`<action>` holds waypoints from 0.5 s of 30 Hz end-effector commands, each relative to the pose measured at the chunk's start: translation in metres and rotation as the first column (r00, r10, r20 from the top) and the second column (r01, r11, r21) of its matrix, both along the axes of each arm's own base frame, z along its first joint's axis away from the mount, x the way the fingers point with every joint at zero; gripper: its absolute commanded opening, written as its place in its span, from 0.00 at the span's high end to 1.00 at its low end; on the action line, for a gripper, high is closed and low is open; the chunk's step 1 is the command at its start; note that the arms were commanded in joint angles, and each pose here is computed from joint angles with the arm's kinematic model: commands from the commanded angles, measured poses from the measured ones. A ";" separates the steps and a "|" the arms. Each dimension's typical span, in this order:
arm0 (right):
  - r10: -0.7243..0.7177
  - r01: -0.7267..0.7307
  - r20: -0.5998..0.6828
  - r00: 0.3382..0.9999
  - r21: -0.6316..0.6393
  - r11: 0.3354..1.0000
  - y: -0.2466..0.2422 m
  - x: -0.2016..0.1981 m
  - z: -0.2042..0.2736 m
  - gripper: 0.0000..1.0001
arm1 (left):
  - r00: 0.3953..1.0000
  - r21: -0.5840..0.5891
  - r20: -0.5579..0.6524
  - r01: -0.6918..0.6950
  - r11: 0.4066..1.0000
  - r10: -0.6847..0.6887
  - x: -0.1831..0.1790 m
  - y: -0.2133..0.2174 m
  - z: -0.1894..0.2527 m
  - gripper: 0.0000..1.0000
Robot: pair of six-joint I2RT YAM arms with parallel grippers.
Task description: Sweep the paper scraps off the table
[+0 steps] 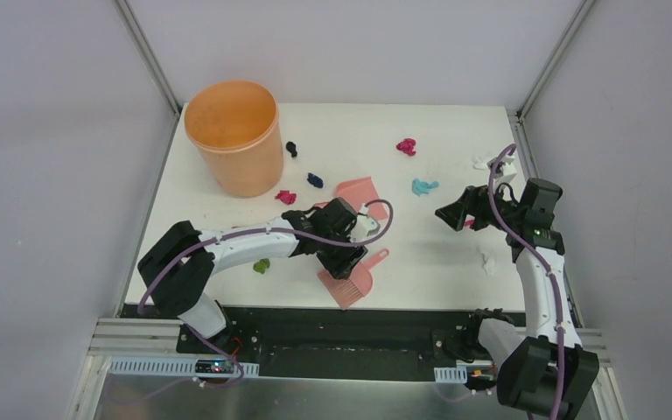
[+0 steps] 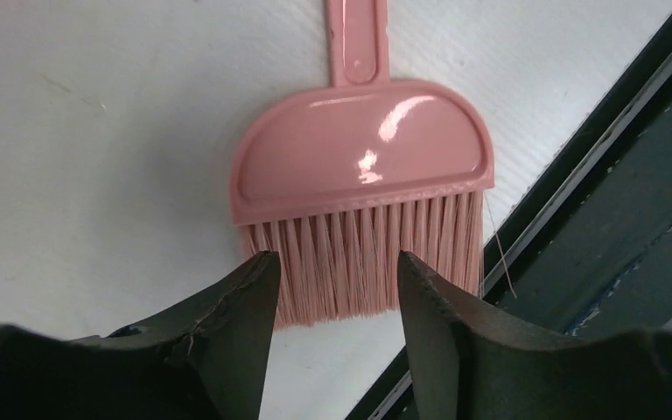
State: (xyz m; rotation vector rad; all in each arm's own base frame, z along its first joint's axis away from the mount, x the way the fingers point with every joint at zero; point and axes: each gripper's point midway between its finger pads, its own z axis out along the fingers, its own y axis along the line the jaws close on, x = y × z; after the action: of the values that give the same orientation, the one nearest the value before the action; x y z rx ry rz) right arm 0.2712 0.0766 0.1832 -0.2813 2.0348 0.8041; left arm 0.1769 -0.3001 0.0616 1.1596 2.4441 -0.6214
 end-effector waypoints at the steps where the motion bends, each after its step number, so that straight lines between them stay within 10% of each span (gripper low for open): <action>1: 0.073 -0.069 0.121 0.990 -0.034 0.997 0.005 -0.004 0.017 0.11 | 0.994 0.157 0.057 0.083 0.984 -0.093 -0.012 0.013 -0.013 0.47; 15: 0.099 -0.098 0.105 0.990 -0.022 0.995 0.009 -0.007 0.016 0.10 | 0.976 0.259 0.167 0.096 0.961 -0.142 -0.005 0.016 -0.005 0.61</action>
State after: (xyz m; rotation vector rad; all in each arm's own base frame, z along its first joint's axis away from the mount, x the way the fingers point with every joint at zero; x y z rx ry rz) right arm 0.2631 0.0829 0.1925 -0.3700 1.9817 0.8140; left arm 0.1539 -0.2764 0.0300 1.4634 2.4273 -0.2074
